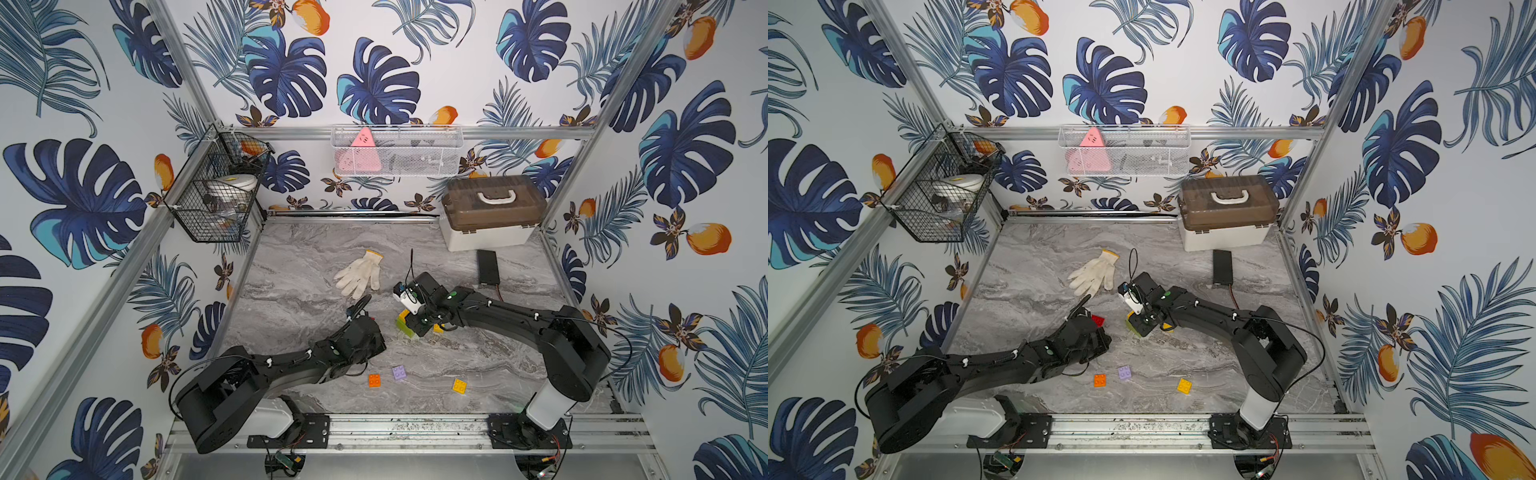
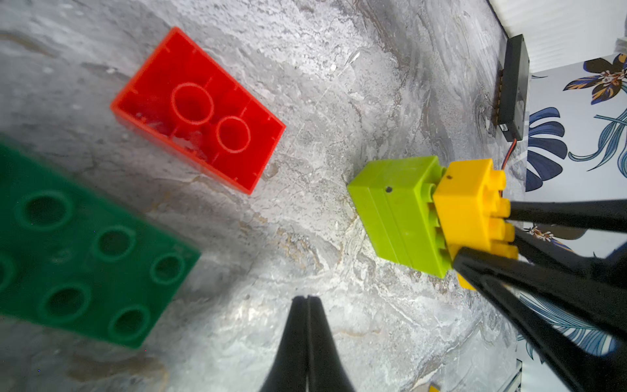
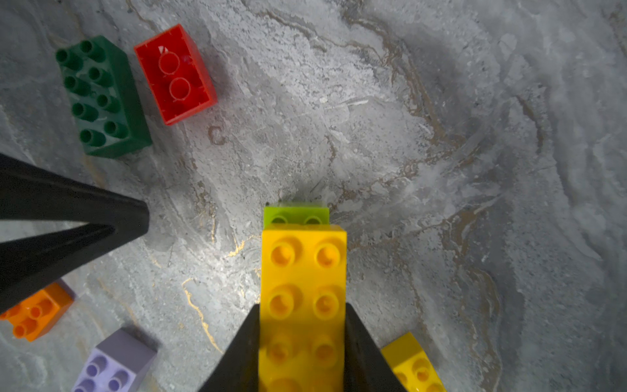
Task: Assemble the number 1 with lego
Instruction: Assemble the lego brick with the lego brick.
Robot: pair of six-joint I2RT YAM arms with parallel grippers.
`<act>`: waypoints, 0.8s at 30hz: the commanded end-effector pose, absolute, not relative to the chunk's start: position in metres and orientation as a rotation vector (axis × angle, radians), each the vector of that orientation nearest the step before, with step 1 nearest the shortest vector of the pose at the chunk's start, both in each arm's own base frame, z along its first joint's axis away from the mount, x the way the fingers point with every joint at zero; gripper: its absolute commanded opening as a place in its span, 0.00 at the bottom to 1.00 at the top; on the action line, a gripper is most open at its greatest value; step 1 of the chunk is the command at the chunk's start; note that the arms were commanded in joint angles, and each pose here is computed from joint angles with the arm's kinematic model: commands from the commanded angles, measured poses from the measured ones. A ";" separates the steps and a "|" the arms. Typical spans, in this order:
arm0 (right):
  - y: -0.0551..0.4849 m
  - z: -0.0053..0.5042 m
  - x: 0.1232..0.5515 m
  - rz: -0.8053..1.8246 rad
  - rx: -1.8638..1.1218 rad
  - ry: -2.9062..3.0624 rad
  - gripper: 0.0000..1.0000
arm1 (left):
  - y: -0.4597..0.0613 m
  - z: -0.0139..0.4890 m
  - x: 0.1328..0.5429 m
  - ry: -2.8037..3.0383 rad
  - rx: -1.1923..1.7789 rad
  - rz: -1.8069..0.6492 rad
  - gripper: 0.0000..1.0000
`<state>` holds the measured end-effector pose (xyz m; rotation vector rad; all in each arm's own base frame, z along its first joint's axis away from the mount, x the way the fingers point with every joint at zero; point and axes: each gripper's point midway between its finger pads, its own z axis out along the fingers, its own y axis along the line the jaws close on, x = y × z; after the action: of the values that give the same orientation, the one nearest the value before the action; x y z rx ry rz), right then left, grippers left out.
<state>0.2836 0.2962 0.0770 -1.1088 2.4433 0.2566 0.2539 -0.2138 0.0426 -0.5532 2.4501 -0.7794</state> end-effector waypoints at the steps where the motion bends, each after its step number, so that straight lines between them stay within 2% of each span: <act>1: 0.304 0.083 0.288 0.274 -1.110 2.420 0.38 | -0.210 0.042 0.254 2.442 -0.552 -0.766 0.00; 24: 0.299 0.068 0.281 0.272 -1.106 2.470 0.40 | -0.210 0.042 0.253 2.438 -0.558 -0.769 0.00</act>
<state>0.2836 0.2987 0.0691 -1.1155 2.4589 0.2604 0.2510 -0.2112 0.0390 -0.5557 2.4580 -0.7717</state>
